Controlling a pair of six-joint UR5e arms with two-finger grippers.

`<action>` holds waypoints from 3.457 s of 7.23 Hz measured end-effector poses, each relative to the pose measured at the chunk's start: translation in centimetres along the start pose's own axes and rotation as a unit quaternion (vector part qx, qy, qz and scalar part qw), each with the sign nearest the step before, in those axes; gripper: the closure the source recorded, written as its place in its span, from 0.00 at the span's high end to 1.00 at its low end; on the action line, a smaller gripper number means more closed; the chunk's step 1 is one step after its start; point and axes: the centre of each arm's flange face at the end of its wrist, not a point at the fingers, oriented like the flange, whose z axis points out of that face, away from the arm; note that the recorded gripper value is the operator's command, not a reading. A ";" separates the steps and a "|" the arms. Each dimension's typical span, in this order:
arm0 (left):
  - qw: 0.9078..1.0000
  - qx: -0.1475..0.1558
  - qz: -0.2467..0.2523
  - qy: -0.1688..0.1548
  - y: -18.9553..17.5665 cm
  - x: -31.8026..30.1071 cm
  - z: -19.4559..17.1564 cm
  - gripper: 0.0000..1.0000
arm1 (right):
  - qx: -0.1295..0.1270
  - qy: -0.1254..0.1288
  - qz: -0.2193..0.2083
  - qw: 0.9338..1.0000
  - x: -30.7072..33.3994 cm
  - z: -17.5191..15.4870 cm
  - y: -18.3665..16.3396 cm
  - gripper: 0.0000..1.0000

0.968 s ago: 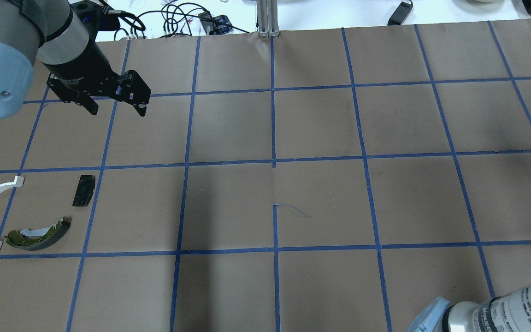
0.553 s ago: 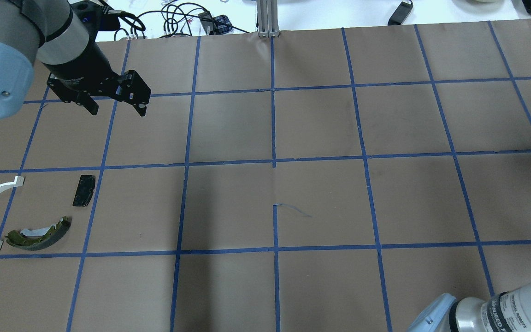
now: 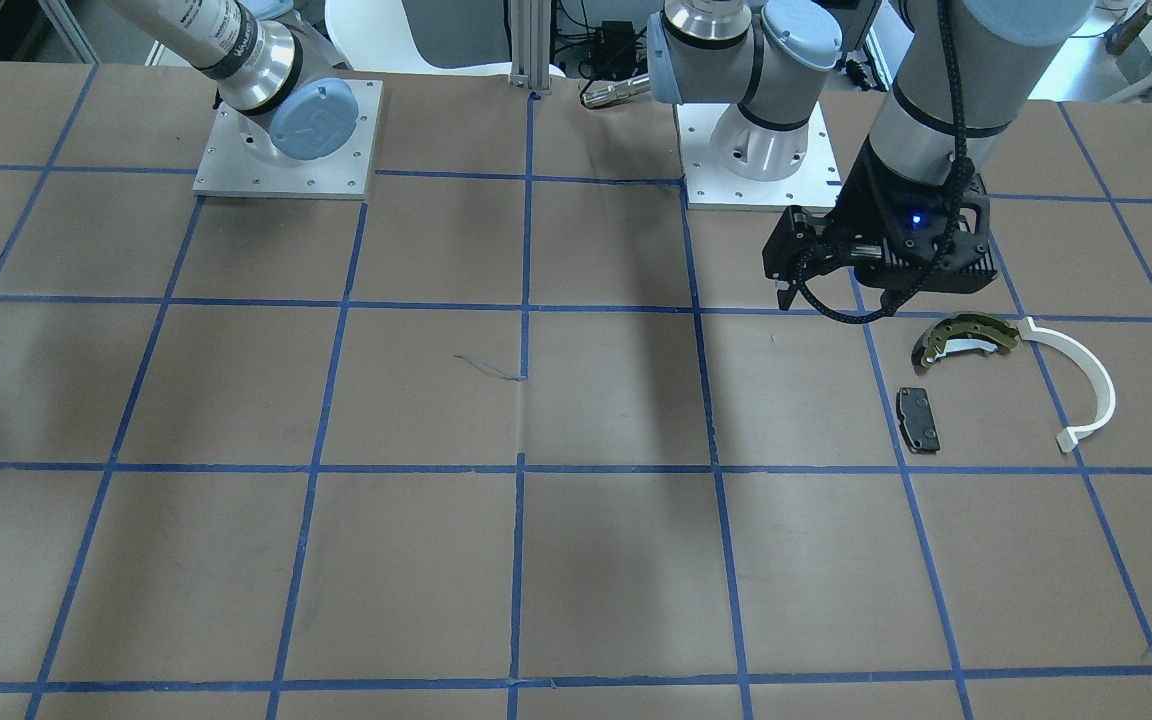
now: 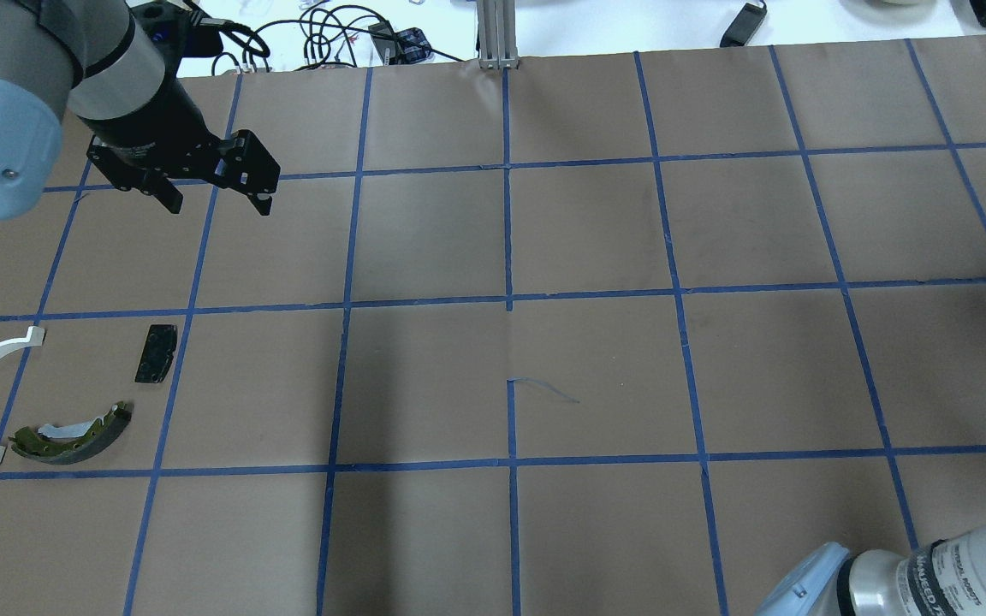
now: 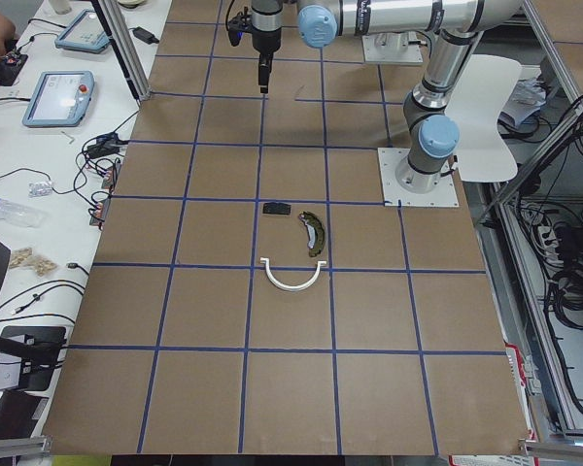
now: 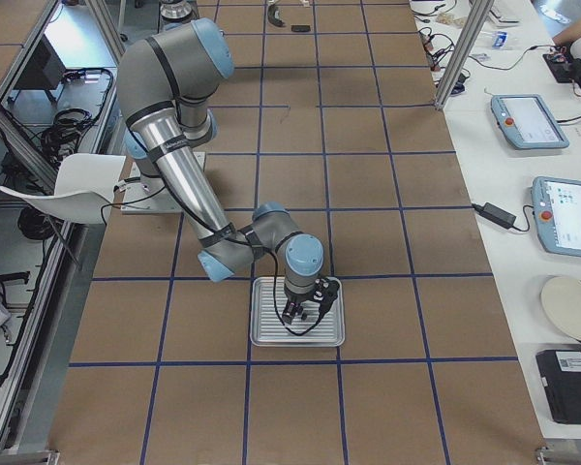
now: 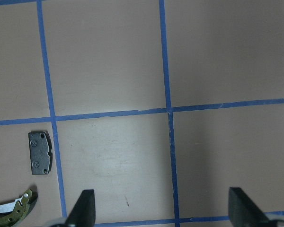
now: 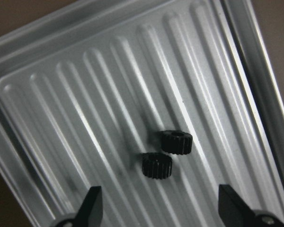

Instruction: Place bearing gear from tray to pile

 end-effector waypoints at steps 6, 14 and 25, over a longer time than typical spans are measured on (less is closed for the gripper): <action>1.000 -0.002 0.000 0.000 0.2 0.0 0.8 1.00 | 0.013 -0.016 0.011 1.000 -0.2 1.1 -0.4 0.50; 1.000 -0.002 0.000 -0.001 0.2 0.0 0.9 1.00 | 0.014 -0.015 0.027 0.999 -0.3 0.5 -0.4 0.13; 1.000 -0.002 0.000 -0.001 0.2 0.0 0.9 1.00 | -0.010 -0.018 -0.114 0.993 -56.6 -10.4 18.9 0.05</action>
